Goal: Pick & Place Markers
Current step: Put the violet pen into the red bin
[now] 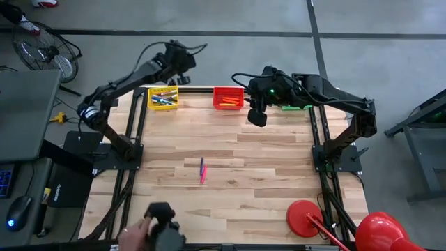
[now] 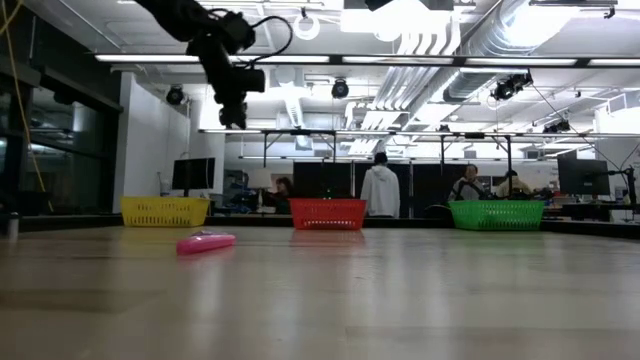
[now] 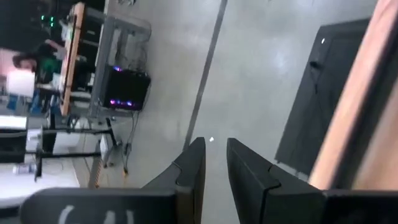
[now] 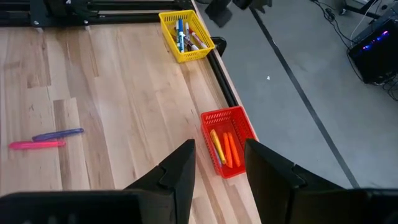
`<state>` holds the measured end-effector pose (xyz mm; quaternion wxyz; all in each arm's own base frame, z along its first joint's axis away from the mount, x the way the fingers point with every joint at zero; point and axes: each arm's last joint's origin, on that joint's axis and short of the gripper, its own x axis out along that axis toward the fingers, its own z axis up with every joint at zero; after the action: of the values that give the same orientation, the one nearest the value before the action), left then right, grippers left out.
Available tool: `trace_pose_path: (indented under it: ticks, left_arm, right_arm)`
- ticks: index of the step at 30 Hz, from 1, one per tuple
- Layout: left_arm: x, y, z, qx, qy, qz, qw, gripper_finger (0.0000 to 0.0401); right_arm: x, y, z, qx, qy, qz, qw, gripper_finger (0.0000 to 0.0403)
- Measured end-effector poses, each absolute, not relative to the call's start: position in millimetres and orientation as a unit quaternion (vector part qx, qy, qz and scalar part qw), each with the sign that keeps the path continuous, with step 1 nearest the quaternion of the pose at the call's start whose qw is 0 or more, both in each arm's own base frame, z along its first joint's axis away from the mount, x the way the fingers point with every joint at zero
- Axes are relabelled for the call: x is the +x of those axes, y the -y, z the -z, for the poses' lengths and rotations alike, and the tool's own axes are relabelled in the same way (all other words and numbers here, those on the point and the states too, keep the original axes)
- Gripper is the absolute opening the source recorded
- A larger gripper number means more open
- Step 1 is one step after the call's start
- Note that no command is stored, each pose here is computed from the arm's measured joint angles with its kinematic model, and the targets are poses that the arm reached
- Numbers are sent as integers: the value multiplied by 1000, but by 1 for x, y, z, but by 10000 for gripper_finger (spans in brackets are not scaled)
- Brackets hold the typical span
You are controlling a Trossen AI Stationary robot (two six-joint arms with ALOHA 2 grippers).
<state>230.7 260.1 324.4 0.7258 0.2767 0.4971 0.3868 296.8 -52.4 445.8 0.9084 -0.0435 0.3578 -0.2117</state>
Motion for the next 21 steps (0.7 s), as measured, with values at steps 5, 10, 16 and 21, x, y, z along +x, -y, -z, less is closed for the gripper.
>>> trace_pose_path:
  ticks: [5, 10, 16, 21]
  left_arm:
    - [255, -228, -320, 251, -502, -400, 725, 62]
    - [272, -193, -311, 221, -517, -375, 737, 62]
    - [281, -156, -301, 128, -523, -360, 762, 62]
    - [284, -129, -293, 21, -531, -327, 781, 62]
  right_arm:
    - [297, 52, -446, -43, -358, 209, 909, 126]
    - [296, 51, -444, -45, -369, 186, 909, 126]
    - [290, 50, -438, -50, -409, 179, 894, 126]
    - [284, 49, -433, -59, -447, 171, 876, 126]
